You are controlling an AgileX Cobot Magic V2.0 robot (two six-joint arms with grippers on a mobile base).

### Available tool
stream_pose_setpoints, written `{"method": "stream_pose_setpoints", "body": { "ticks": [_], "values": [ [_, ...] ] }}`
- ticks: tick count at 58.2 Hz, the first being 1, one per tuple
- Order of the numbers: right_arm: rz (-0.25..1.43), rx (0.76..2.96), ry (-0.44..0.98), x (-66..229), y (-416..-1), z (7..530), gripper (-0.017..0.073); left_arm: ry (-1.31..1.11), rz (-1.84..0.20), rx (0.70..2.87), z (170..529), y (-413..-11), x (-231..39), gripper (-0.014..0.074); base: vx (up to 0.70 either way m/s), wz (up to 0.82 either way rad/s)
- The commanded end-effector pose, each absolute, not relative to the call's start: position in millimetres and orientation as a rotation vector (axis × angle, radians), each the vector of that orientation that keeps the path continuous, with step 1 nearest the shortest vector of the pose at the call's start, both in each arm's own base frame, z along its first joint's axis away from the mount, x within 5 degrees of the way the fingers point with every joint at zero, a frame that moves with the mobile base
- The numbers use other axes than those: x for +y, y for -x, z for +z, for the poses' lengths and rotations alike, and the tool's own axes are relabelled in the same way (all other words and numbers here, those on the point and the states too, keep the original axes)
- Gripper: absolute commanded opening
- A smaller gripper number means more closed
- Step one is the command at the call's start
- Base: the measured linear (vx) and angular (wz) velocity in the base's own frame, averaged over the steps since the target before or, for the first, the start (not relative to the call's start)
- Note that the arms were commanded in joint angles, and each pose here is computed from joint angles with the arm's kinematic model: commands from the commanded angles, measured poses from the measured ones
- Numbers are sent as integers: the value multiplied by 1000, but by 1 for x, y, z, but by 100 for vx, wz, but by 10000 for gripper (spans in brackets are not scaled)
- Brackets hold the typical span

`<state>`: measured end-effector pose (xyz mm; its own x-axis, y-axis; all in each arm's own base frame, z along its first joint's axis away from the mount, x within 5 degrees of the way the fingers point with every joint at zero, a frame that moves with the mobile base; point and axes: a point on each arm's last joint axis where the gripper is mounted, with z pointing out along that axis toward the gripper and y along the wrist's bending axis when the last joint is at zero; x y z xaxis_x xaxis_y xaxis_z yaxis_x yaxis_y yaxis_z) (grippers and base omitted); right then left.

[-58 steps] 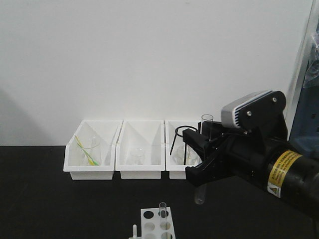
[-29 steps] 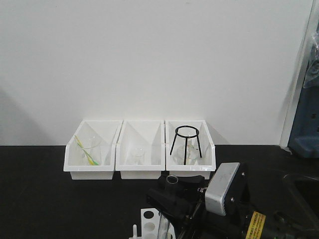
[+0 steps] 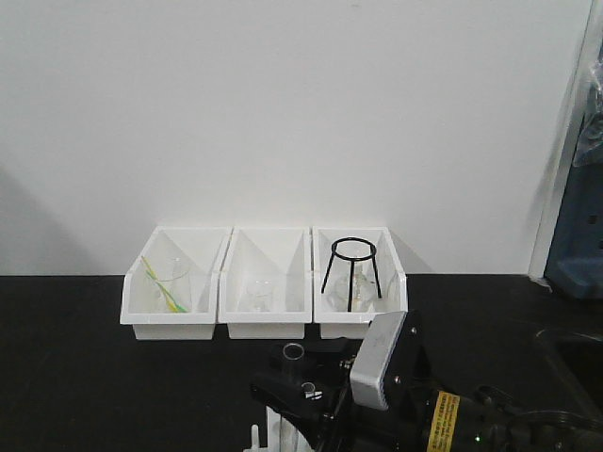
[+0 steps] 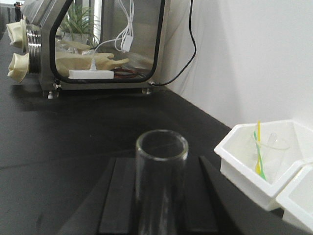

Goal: Flip and reinsert test tube from rack

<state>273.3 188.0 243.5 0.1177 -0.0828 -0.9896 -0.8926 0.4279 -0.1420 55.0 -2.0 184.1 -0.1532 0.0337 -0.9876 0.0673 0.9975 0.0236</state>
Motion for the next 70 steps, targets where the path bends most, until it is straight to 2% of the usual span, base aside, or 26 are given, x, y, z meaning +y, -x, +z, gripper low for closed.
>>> {"method": "stream_pose_setpoints", "body": {
  "ticks": [1, 12, 20, 40, 48, 56, 61, 65, 70],
  "values": [
    [784, 1238, 949, 188, -274, 264, -3, -73, -52, 1633, 193, -55, -3, -6, 0, 0],
    [811, 1299, 952, 191, -280, 245, 8, -73, -52, 1633, 193, -55, -3, -6, 0, 0],
    [820, 1333, 960, 194, -284, 230, 69, -73, -52, 1633, 193, -55, -3, -6, 0, 0],
    [865, 1341, 947, 196, -287, 217, 419, -73, -52, 1633, 193, -55, -3, -6, 0, 0],
    [867, 1332, 939, 195, -286, 223, 483, -73, -52, 1633, 193, -55, -3, -6, 0, 0],
    [869, 1333, 896, 191, -279, 248, 453, -73, -52, 1633, 193, -55, -3, -6, 0, 0],
    [826, 1374, 857, 183, -271, 273, 367, -73, -52, 1633, 193, -55, -3, -6, 0, 0],
    [764, 1430, 825, 174, -263, 290, 246, -73, -52, 1633, 193, -55, -3, -6, 0, 0],
    [685, 1491, 790, 159, -247, 303, 50, -73, -52, 1633, 193, -55, -3, -6, 0, 0]
  ]
}}
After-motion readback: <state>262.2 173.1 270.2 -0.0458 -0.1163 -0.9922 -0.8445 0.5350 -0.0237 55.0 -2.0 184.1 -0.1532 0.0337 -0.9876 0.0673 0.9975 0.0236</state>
